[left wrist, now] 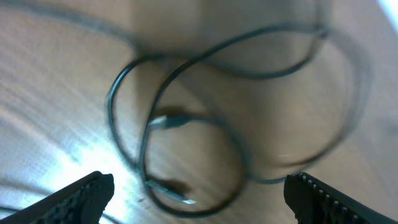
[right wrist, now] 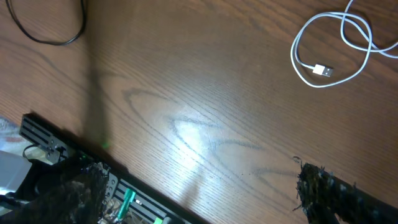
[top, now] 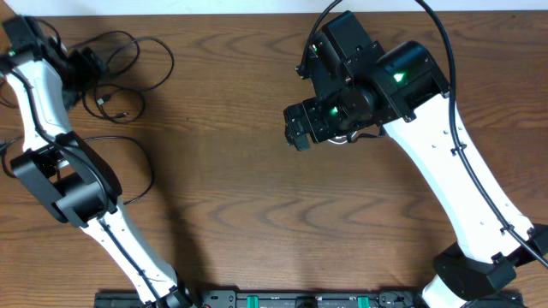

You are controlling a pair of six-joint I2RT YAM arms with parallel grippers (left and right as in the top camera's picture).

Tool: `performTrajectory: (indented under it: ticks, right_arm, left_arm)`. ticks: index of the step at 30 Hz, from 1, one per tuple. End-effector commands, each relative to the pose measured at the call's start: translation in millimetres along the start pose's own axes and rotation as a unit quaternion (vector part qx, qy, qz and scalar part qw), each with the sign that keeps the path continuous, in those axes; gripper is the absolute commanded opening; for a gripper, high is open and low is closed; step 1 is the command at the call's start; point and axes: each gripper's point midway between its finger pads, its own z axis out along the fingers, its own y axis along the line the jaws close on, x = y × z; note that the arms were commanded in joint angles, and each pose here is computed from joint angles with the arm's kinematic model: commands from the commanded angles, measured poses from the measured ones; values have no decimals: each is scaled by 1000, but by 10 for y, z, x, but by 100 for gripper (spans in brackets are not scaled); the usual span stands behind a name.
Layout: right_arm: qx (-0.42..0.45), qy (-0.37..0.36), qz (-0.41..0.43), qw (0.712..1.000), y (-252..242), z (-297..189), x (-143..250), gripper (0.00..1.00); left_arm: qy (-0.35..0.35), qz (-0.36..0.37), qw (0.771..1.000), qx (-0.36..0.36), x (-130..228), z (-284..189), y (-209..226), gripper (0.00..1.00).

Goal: Untangle cables

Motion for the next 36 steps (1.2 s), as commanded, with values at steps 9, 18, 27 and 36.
performTrajectory:
  ticks: [9,18,27,36]
  right_arm:
    - [3,-2,-6,1000,11,19,-13,97]
    - [1,-7,-7,1000,18,19,-39,97]
    - [2,-5,-6,1000,16,19,-29,97]
    - [3,-1,-6,1000,11,19,-10,97]
  left_arm:
    - [54,-86,993,-59,522,520,495,93]
    - [60,-110,990,-59,567,589,480,88]
    - [87,-95,990,-62,765,877,387,57]
    - [51,-80,995,-30,598,978,184,15]
